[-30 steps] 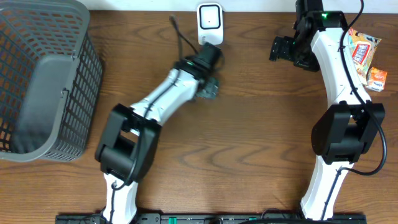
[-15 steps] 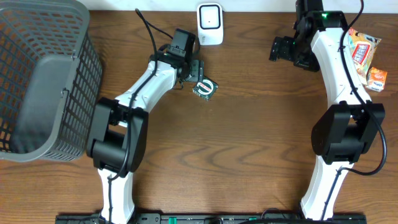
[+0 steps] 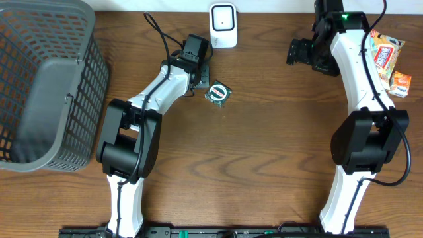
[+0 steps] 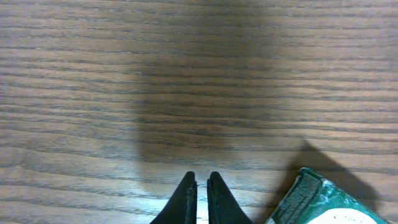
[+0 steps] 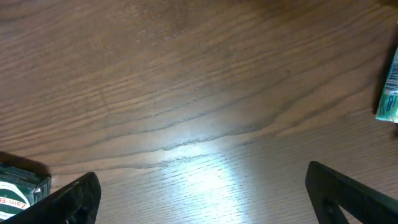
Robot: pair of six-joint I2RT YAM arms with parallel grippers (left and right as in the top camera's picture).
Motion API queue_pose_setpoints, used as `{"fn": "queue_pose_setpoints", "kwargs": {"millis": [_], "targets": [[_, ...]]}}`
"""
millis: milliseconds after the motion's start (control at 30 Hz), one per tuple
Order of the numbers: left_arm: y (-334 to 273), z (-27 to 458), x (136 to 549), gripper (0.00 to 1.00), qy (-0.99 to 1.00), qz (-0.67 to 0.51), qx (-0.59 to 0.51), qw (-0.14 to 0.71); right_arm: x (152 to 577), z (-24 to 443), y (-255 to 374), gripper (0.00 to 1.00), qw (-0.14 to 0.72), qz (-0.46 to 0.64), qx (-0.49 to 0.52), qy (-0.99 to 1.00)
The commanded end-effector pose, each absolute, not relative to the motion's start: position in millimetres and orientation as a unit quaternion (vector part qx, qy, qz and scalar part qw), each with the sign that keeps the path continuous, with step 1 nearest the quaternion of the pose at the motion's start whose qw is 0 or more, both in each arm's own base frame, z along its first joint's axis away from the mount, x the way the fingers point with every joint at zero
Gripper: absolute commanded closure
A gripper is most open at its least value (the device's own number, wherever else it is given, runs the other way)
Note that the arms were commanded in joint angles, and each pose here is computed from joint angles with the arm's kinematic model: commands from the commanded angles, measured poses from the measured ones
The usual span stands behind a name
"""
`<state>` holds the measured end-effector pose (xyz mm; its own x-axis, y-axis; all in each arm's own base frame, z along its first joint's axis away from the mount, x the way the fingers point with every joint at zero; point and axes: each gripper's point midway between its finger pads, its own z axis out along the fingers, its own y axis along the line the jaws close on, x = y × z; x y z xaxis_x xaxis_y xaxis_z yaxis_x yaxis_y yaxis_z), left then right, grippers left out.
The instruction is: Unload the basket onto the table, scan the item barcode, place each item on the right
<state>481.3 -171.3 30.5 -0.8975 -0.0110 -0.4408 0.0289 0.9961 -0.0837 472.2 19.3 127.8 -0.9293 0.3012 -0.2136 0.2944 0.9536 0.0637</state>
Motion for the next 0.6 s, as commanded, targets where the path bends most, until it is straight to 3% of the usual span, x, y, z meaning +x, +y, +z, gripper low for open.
{"fn": "queue_pose_setpoints", "kwargs": {"millis": [0, 567], "targets": [[-188.2, 17.2, 467.5, 0.92, 0.978, -0.067, 0.021, 0.198, 471.6, 121.7, 20.6, 0.01, 0.103, 0.016, 0.146, 0.984], [-254.5, 9.2, 414.6, 0.92, 0.980, -0.107, 0.098, 0.138, 471.6, 121.7, 20.6, 0.01, 0.103, 0.016, 0.146, 0.984]]}}
